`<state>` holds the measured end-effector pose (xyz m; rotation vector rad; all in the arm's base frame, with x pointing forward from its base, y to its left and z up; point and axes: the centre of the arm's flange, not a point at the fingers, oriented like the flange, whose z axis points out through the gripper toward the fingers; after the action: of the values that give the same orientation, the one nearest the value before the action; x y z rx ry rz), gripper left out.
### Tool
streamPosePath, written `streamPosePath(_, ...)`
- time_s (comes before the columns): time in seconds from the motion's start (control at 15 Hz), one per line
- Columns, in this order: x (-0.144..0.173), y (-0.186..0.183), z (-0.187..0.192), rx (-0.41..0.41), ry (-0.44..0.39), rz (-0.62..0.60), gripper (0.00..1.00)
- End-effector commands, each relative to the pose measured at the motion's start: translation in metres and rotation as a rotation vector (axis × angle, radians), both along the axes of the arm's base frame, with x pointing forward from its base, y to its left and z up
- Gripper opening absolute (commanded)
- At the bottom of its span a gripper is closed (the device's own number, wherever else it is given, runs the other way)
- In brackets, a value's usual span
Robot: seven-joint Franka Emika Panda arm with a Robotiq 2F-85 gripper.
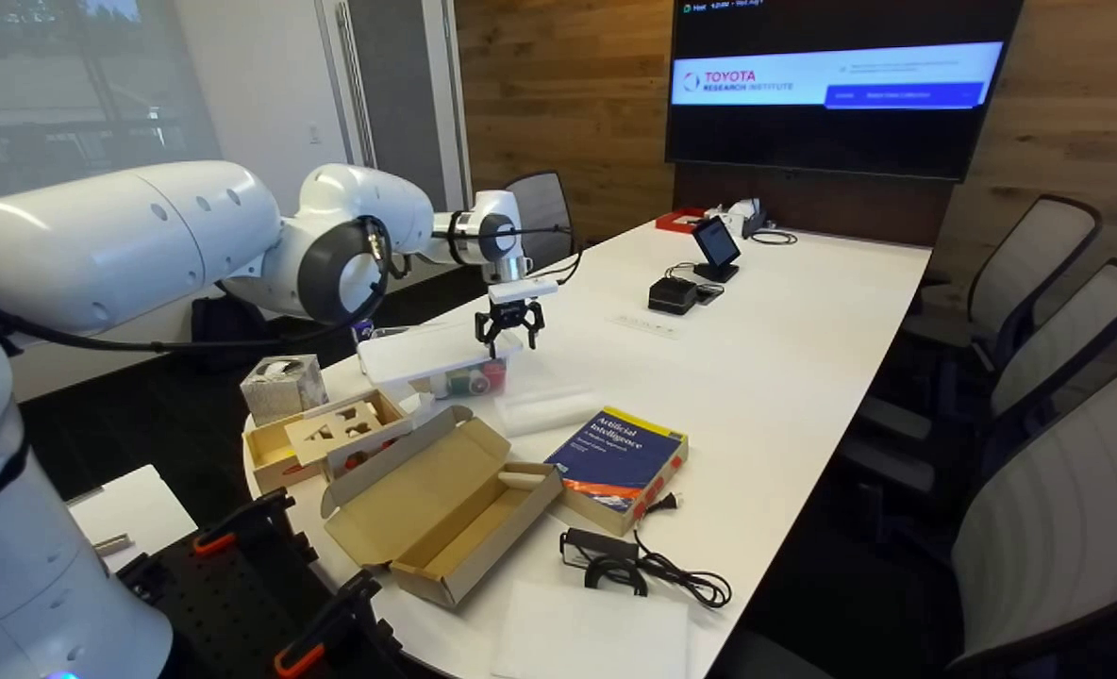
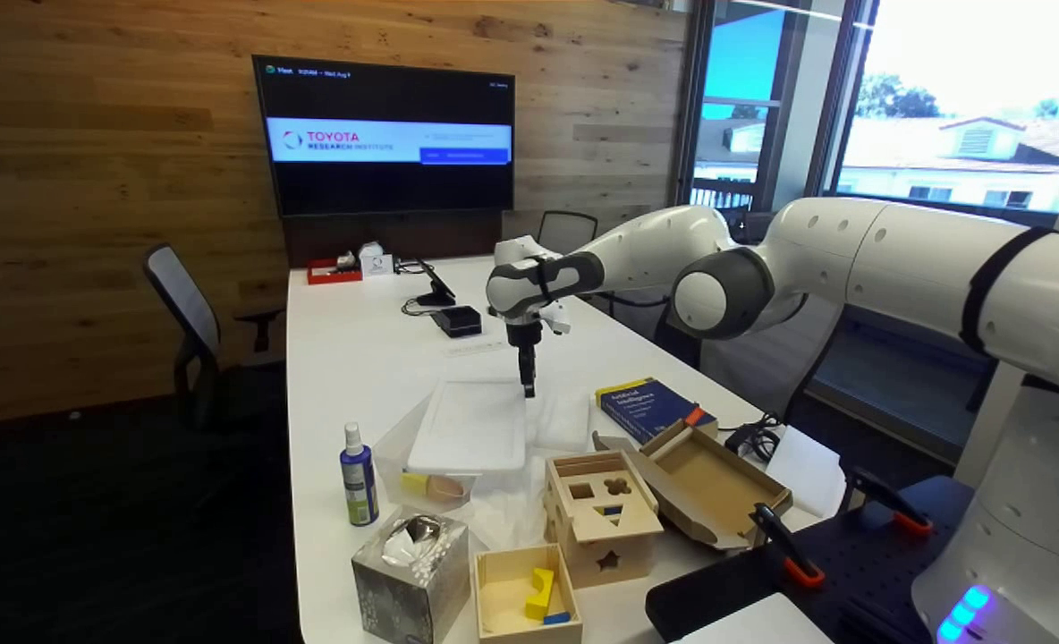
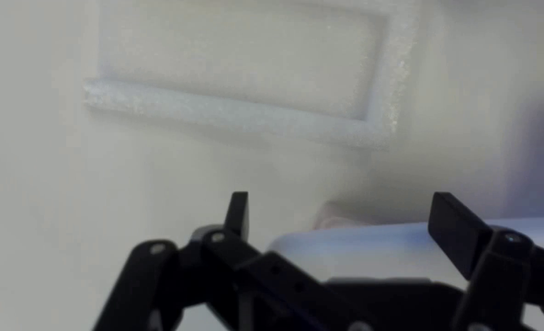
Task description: Place the white lid on the tote
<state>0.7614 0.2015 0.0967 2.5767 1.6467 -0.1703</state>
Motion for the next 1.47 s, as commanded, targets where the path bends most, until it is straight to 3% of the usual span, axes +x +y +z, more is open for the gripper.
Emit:
streamPosePath(0.0,0.0,0.038,0.024,-0.056,0.109,-0.119,1.0)
streamPosePath(0.27,-0.027,0.062,0.026,-0.102,0.229,-0.175,1.0)
streamPosePath(0.53,-0.061,0.064,0.022,-0.1,0.295,-0.143,1.0)
streamPosePath(1.0,-0.095,0.086,-0.008,-0.076,0.349,-0.141,1.0)
streamPosePath(1.4,-0.126,0.104,-0.001,-0.021,0.316,-0.159,1.0)
